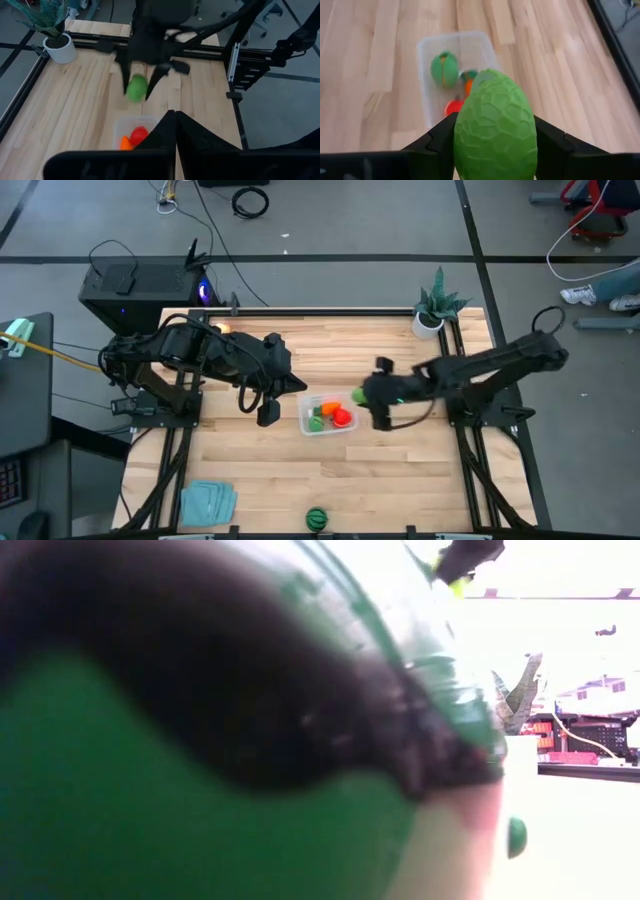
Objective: Pick and placing Produce into tupperware
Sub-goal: Put the green melon into the transparent bin
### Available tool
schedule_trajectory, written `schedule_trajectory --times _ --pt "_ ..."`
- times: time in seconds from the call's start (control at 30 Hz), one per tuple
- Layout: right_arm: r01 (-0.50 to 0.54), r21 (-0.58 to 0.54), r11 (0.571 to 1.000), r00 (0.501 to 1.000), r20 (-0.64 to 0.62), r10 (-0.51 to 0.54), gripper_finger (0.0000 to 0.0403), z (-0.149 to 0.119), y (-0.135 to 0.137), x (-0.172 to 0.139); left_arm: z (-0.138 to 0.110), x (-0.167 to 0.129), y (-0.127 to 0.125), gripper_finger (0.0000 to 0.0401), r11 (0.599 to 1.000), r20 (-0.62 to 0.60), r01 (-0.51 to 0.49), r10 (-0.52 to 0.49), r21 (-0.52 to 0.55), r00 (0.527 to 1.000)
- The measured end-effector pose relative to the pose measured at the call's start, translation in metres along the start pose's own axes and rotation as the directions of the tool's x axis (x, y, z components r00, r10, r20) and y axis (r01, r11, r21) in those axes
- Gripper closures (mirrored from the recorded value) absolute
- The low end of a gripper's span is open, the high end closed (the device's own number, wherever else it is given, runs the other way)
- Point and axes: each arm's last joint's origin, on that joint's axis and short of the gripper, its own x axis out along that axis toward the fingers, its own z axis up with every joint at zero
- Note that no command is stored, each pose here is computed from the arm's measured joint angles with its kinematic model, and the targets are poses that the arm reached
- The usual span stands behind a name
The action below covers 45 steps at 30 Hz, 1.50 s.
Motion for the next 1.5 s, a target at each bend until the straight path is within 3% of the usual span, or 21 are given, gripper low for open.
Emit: schedule_trajectory --times 0.23,0.43,0.6,0.77,1.07,1.23,1.5 --pt "-0.088 -0.052 0.995 0.996 -0.031 0.087 0.0211 0.014 -0.007 0.059 0.000 0.000 0.000 0.0381 1.000 0.000 0.000 0.000 -0.031 1.000" --pt "-0.082 -0.048 0.996 0.994 -0.077 0.078 0.0210 0.010 -0.002 0.099 0.000 0.000 0.000 0.0396 1.000 0.000 0.000 0.000 -0.031 1.000" --pt "-0.086 -0.062 0.994 0.991 -0.107 0.079 0.0208 0.005 0.004 0.121 0.000 0.000 0.000 0.0379 1.000 0.001 0.000 0.000 -0.031 1.000" --pt "-0.084 -0.075 0.994 0.988 -0.134 0.074 0.0207 0.000 0.007 0.134 0.000 0.000 0.000 0.0372 0.999 0.002 0.000 0.000 -0.032 1.000" --pt "-0.089 -0.105 0.990 0.985 -0.157 0.071 0.0185 -0.004 0.015 0.143 0.000 0.000 0.000 0.0396 1.000 0.002 0.000 0.000 -0.032 1.000" --pt "-0.089 -0.102 0.991 0.986 -0.151 0.073 0.0186 -0.004 0.016 0.143 0.000 0.000 0.000 0.0380 1.000 0.001 0.000 0.000 -0.031 1.000" --pt "-0.022 -0.096 0.995 0.991 -0.137 0.009 0.0168 -0.004 0.014 0.143 0.000 0.000 0.000 0.0381 1.000 0.000 0.000 0.000 -0.031 1.000"
